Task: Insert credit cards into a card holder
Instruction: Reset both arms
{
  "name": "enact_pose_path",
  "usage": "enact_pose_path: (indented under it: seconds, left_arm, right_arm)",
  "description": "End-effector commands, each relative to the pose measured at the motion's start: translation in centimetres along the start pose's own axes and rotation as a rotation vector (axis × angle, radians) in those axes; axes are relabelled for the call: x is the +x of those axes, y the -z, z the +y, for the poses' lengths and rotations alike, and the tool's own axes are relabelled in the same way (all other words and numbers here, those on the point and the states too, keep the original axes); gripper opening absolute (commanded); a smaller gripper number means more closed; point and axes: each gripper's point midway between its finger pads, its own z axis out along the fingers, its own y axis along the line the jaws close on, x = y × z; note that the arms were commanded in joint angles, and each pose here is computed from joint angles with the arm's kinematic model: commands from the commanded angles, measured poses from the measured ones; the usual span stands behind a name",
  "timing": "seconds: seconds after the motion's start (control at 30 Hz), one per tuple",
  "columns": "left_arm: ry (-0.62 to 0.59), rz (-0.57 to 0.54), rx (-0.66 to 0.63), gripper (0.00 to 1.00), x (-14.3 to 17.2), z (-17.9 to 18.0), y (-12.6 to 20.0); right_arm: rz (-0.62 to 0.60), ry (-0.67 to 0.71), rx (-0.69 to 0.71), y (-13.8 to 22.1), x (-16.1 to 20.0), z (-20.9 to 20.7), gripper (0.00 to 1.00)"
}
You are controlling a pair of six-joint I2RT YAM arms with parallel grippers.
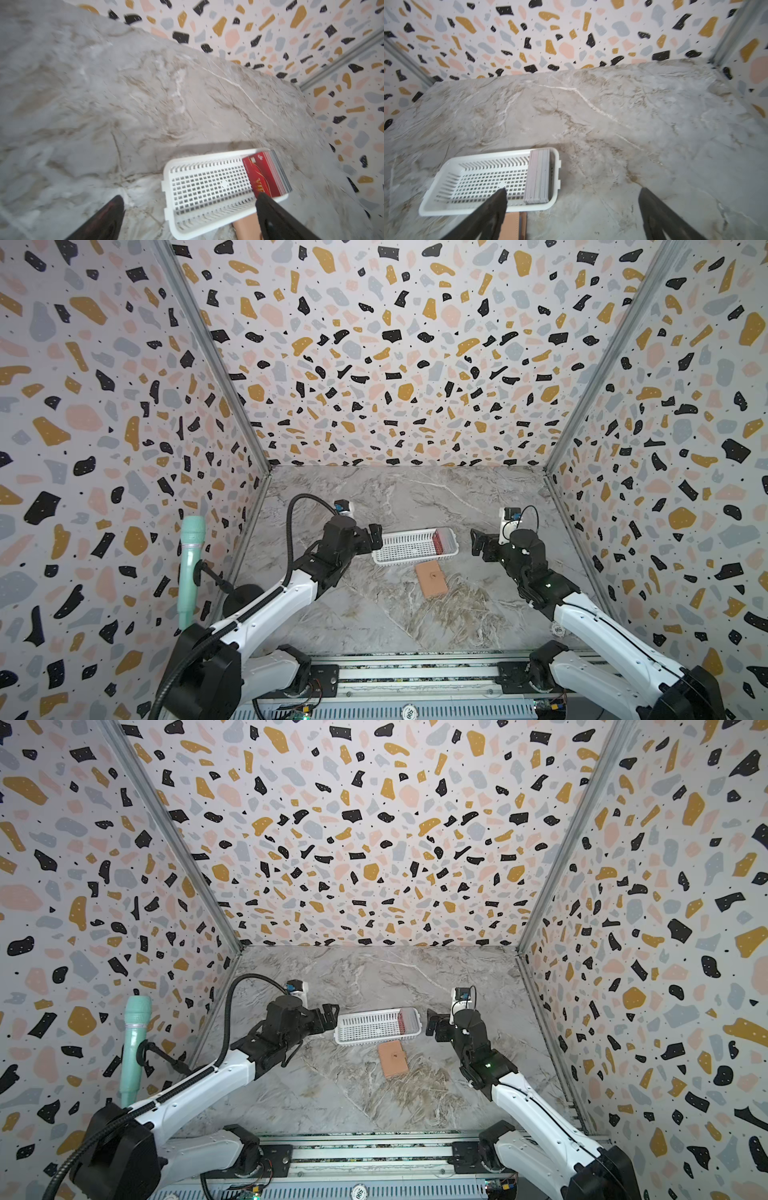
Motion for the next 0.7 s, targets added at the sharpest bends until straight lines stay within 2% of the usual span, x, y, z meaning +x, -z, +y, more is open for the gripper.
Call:
enact_pose_path:
  seconds: [0.0,0.17,0.43,0.67]
  left_arm:
    - [-0.069,-0.184,-0.191,1.00,-3.1,3.8,1.7]
    - [-0.138,-0.289,-0.350,1.00,-4.8,7.8,3.5]
    - [-0.237,-0.325,-0.533,1.00,-5.0,13.8,3.6]
    - [-0.227,-0.362,-0.577,1.00,-4.1,17.5,2.8]
  right_arm:
    - [-0.121,-0.022,0.118,0.4,-2.8,-3.0,0.99]
    - [-0.135,-0.038,0.283,0.2,-2.0,-7.5,0.99]
    - [-0.186,0.014,0.413,0.2,-1.0,-12.0,0.99]
    - [-0.216,0.068,0.441,-0.1,1.2,-13.5,0.99]
